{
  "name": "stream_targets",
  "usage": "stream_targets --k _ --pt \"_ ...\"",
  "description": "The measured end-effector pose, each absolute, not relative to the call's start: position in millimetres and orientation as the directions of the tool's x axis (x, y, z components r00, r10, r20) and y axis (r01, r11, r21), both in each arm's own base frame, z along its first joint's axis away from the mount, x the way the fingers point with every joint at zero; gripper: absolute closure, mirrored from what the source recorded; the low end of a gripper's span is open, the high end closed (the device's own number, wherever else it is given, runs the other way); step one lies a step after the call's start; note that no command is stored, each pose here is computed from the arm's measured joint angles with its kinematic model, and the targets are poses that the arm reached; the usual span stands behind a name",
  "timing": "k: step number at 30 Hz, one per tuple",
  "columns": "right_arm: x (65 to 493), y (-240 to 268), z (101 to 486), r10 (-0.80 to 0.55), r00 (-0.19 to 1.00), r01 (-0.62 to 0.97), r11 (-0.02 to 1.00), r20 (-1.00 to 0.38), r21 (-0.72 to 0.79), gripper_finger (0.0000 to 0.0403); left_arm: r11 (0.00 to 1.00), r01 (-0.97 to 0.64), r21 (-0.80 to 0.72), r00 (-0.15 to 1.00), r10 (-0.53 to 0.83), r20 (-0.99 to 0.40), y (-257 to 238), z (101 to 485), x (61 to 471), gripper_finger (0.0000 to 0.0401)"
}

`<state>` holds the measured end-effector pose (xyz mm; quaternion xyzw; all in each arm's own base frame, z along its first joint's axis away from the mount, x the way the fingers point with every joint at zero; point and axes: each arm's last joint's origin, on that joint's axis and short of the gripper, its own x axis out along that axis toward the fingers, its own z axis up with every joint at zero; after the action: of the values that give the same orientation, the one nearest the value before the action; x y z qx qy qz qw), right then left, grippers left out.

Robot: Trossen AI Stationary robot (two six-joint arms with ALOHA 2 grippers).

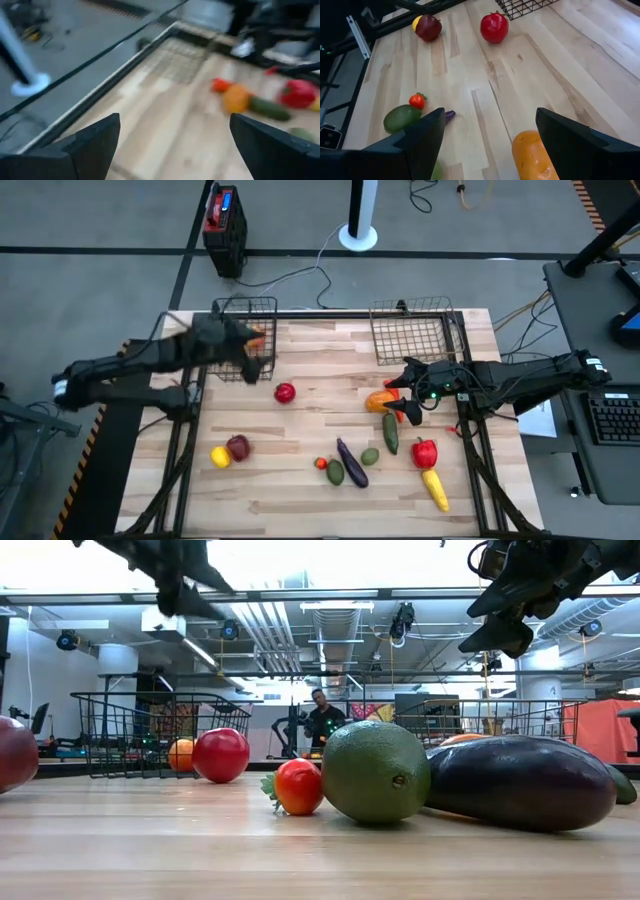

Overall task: Sort produce into baskets
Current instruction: Put the potato into the right wire basket

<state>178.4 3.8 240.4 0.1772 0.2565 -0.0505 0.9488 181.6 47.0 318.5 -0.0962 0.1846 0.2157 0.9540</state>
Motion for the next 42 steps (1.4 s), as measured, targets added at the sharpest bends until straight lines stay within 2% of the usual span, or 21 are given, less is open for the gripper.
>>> stream_targets --k 5,10,14,21,28,32,36,39,42 --pt "178 4 240 -0.005 0.863 0.187 0.931 -0.505 0.312 0.0099 0.917 -0.397 -0.039 0.866 0.360 -0.347 -12 320 189 0.0045" --pt "178 4 240 -0.005 0.863 0.197 0.924 -0.505 0.328 0.0099 0.951 -0.308 -0.011 0.898 0.287 -0.335 -70 314 188 0.0055" --pt "178 4 240 -0.005 0.863 0.204 0.918 -0.505 0.340 0.0099 0.951 -0.309 0.000 0.899 0.293 -0.327 -103 303 185 0.0063" --pt "178 4 240 -0.007 0.863 0.192 0.930 -0.505 0.315 0.0099 0.944 -0.312 -0.105 0.895 0.255 -0.365 -124 288 190 0.0068" --pt "178 4 240 -0.007 0.863 0.192 0.929 -0.506 0.316 0.0099 0.965 -0.193 -0.177 0.869 0.084 -0.488 -138 271 199 0.0068" --pt "178 3 240 -0.038 0.863 0.218 0.928 -0.504 0.302 0.0099 0.962 -0.212 -0.171 0.856 0.099 -0.507 -142 263 204 0.0068" --pt "180 2 243 -0.083 0.873 0.253 0.919 -0.480 0.302 0.0099 0.944 -0.313 -0.107 0.862 0.236 -0.448 -142 259 209 0.0068" --pt "182 4 247 -0.072 0.899 0.234 0.913 -0.433 0.333 0.0099 0.925 -0.371 -0.083 0.861 0.309 -0.403 -142 258 212 0.0068" --pt "187 9 253 -0.046 0.930 0.183 0.917 -0.363 0.353 0.0099 0.924 -0.371 -0.093 0.865 0.308 -0.397 -142 259 213 0.0068"
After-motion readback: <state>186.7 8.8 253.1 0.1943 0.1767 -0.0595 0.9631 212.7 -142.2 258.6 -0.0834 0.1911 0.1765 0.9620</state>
